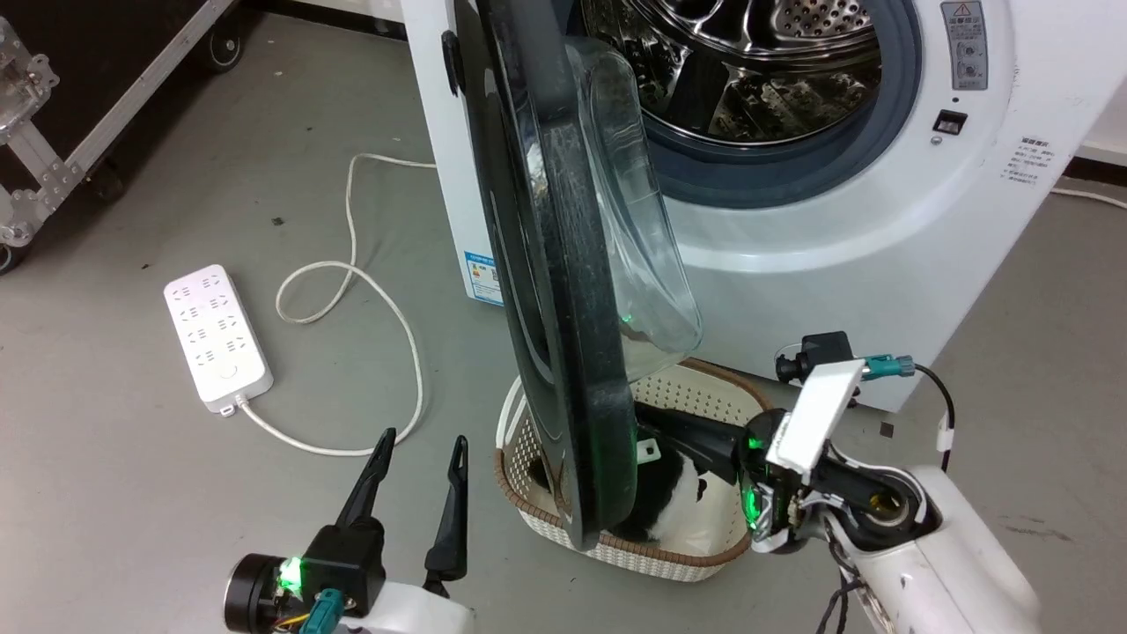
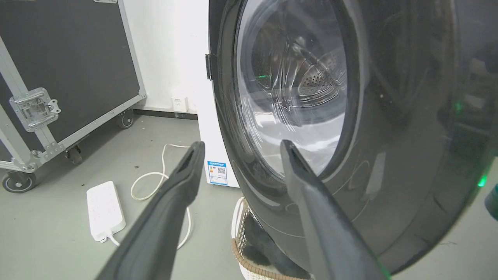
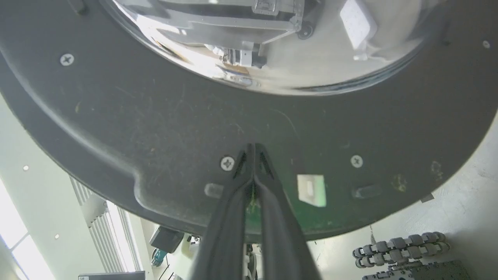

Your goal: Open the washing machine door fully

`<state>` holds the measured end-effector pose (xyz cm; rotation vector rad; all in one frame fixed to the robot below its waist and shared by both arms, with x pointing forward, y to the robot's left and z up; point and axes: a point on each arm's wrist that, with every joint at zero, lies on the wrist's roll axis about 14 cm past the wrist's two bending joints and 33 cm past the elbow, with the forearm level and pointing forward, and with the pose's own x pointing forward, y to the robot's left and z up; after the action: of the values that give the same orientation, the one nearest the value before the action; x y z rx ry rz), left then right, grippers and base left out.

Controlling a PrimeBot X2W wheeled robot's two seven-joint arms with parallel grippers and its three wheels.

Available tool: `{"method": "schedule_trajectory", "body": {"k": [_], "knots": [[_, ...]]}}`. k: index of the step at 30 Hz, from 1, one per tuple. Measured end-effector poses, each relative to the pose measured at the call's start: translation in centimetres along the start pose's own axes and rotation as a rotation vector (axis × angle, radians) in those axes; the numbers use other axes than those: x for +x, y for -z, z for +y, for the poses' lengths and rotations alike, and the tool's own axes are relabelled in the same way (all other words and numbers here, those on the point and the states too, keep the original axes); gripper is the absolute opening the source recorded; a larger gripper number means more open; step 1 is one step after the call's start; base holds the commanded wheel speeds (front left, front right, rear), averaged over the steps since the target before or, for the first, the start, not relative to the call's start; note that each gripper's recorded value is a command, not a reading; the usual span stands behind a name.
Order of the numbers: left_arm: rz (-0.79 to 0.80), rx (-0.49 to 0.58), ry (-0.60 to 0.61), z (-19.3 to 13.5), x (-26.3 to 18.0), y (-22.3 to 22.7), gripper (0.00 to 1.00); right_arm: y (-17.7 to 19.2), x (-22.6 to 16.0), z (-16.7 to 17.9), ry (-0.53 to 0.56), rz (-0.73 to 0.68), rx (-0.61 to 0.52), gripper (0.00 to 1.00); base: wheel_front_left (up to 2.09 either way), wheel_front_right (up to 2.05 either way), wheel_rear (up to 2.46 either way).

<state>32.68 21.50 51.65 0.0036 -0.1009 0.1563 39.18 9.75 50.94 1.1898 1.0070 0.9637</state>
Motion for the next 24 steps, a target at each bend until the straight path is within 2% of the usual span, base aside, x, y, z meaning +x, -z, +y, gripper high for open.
{"method": "schedule_trajectory", "body": {"k": [2,3,4,5,8,11,15,20,22,23,24], "knots": [[-0.001,0.000,0.000,0.0,0.0,0.0,1.00,-0.6,0.0,0.3,-0.005,-0.037,-0.007,0.00,0.00,0.00,0.00],[-0.003,0.000,-0.001,0.0,0.0,-0.1,1.00,-1.2,-0.3,0.4,-0.005,-0.072,-0.012,0.43,0.00,0.00,0.00],[-0.007,-0.001,-0.001,0.0,0.0,-0.2,1.00,-1.9,-0.6,0.5,-0.005,-0.104,-0.020,0.43,0.00,0.00,0.00],[-0.012,-0.001,0.000,0.0,0.0,-0.4,1.00,-2.5,-1.1,0.7,-0.002,-0.133,-0.034,1.00,0.00,0.00,0.00],[-0.023,-0.004,0.007,-0.1,0.0,-0.7,1.00,-5.3,-3.4,1.1,0.019,-0.272,-0.106,1.00,0.00,0.00,0.00],[-0.033,-0.011,0.018,-0.4,0.0,-0.9,1.00,-8.2,-7.3,1.2,0.089,-0.453,-0.254,1.00,0.00,0.00,0.00],[-0.051,-0.039,0.022,-0.6,0.1,-1.4,1.00,-10.6,-13.1,2.5,0.220,-0.674,-0.597,1.00,0.00,0.00,0.00],[-0.073,-0.050,0.050,-1.3,0.3,-2.0,1.00,-10.8,-19.4,4.8,0.375,-0.864,-1.046,1.00,0.00,0.00,0.00],[-0.080,-0.053,0.063,-1.7,0.5,-2.2,1.00,-10.4,-21.6,5.4,0.422,-0.929,-1.154,1.00,0.00,0.00,0.00],[-0.080,-0.053,0.063,-1.7,0.5,-2.2,1.00,-10.4,-21.6,5.4,0.422,-0.929,-1.154,1.00,0.00,0.00,0.00],[-0.079,-0.084,0.082,-2.2,1.0,-2.2,1.00,-8.5,-24.8,5.7,0.520,-1.024,-1.319,1.00,0.00,0.00,0.00]]}}
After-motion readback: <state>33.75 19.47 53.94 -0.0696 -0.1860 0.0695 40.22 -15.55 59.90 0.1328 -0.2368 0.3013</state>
